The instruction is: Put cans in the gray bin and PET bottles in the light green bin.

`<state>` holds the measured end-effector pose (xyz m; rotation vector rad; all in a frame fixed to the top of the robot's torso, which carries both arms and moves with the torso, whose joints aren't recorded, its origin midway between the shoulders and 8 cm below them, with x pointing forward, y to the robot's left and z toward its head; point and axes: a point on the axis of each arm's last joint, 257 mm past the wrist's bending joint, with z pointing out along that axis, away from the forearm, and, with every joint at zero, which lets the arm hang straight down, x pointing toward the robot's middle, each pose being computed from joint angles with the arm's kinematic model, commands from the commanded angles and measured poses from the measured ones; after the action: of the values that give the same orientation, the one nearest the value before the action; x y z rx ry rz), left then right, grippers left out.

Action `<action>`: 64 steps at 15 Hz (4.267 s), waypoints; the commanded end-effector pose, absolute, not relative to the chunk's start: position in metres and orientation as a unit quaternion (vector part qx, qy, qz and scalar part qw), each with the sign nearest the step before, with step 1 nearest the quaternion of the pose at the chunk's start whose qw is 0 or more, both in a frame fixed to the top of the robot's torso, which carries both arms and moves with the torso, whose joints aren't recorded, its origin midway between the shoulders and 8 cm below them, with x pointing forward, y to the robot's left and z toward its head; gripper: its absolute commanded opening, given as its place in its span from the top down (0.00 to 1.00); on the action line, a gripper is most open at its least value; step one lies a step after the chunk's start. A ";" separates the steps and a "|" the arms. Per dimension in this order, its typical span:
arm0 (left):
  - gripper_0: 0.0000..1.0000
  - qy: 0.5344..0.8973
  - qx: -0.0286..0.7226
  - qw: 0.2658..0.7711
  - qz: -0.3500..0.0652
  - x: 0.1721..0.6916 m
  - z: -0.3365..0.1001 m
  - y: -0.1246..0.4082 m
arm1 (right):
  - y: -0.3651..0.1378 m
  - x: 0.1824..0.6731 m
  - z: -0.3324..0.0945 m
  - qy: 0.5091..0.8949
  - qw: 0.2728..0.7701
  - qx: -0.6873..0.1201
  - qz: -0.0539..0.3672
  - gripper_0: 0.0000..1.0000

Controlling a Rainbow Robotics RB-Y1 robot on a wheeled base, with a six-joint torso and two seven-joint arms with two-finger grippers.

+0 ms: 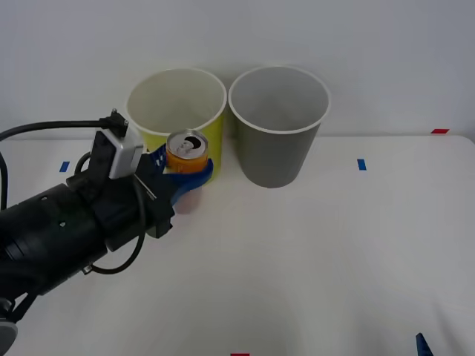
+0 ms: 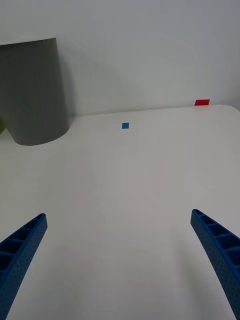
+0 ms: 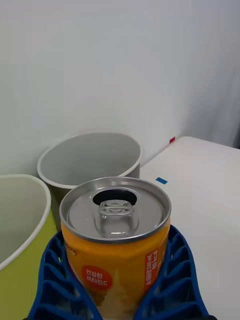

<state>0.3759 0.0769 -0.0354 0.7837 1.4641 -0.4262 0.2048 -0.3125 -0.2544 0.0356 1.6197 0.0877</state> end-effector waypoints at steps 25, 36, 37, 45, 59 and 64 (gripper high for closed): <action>1.00 0.598 0.338 0.664 -0.296 0.436 0.158 0.049 | -0.313 0.205 -0.254 0.724 0.689 0.016 0.039 0.00; 1.00 0.578 0.327 0.675 -0.322 0.504 0.156 -0.026 | -0.313 0.205 -0.254 0.724 0.689 0.016 0.039 0.00; 1.00 0.575 0.328 0.678 -0.319 0.509 0.156 -0.032 | -0.313 0.205 -0.254 0.724 0.689 0.016 0.039 0.00; 1.00 0.555 0.320 0.703 -0.307 0.545 0.127 -0.072 | -0.313 0.205 -0.254 0.724 0.689 0.016 0.039 0.00; 1.00 0.547 0.320 0.730 -0.256 0.582 0.077 -0.088 | -0.313 0.205 -0.254 0.724 0.689 0.016 0.039 0.00; 1.00 0.547 0.315 0.730 -0.262 0.582 0.079 -0.088 | -0.313 0.205 -0.254 0.724 0.689 0.016 0.039 0.00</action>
<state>0.5820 -0.0882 0.0773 0.6966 1.2073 -0.5737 0.2048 -0.3125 -0.2544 0.0357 1.6197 0.0878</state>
